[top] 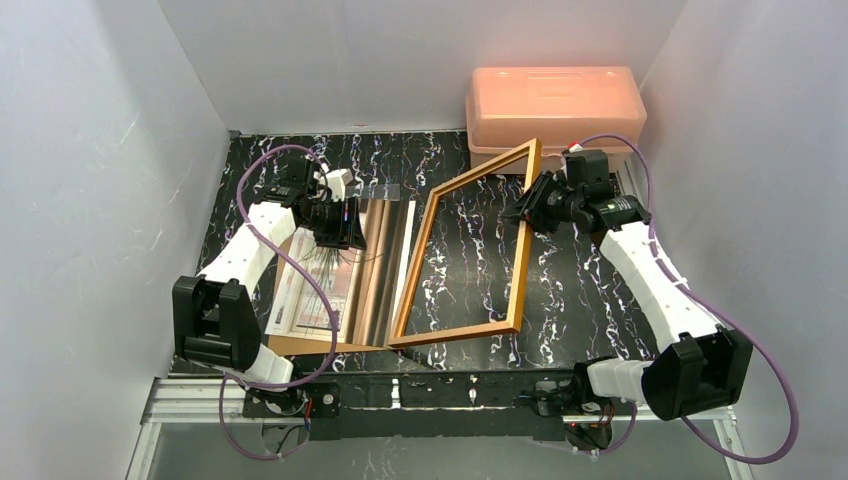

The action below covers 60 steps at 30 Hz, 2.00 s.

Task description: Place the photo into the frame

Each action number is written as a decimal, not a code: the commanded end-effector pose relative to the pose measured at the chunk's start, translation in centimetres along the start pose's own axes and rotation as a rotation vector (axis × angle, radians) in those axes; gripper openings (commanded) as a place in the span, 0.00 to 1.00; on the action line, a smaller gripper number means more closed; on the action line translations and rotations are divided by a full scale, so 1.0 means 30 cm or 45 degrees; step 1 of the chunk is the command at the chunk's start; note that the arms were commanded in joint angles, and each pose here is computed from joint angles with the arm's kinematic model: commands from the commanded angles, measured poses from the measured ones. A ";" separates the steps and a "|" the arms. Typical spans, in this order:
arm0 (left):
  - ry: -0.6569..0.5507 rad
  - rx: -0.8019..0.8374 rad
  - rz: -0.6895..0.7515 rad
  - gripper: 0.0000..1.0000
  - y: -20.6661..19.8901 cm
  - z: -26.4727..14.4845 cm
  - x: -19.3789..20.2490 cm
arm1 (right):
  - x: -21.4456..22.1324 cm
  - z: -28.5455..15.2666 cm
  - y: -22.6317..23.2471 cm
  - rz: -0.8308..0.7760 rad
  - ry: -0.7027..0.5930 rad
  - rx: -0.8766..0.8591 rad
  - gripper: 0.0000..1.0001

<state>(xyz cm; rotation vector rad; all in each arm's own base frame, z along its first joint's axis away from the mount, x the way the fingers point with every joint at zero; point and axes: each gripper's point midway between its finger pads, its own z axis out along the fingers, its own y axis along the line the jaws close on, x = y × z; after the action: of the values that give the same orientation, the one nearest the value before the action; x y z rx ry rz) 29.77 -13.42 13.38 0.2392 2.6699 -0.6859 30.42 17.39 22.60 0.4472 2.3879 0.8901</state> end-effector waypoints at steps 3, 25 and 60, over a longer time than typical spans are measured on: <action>0.002 0.001 0.093 0.50 -0.004 -0.035 -0.003 | 0.026 0.032 -0.124 -0.183 0.106 0.057 0.13; 0.088 -0.087 0.210 0.49 0.083 0.014 0.046 | -0.014 0.113 -0.454 -0.450 0.248 0.478 0.34; 0.084 -0.252 -0.082 0.61 0.457 -0.217 -0.042 | 0.081 0.502 0.108 -0.830 -0.039 0.352 0.79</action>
<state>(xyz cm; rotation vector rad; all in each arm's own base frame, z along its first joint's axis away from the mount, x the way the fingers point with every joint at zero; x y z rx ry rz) 33.51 -1.80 13.43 0.1171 2.7247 -0.5091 34.60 20.69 11.54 -0.2000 2.5534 0.1514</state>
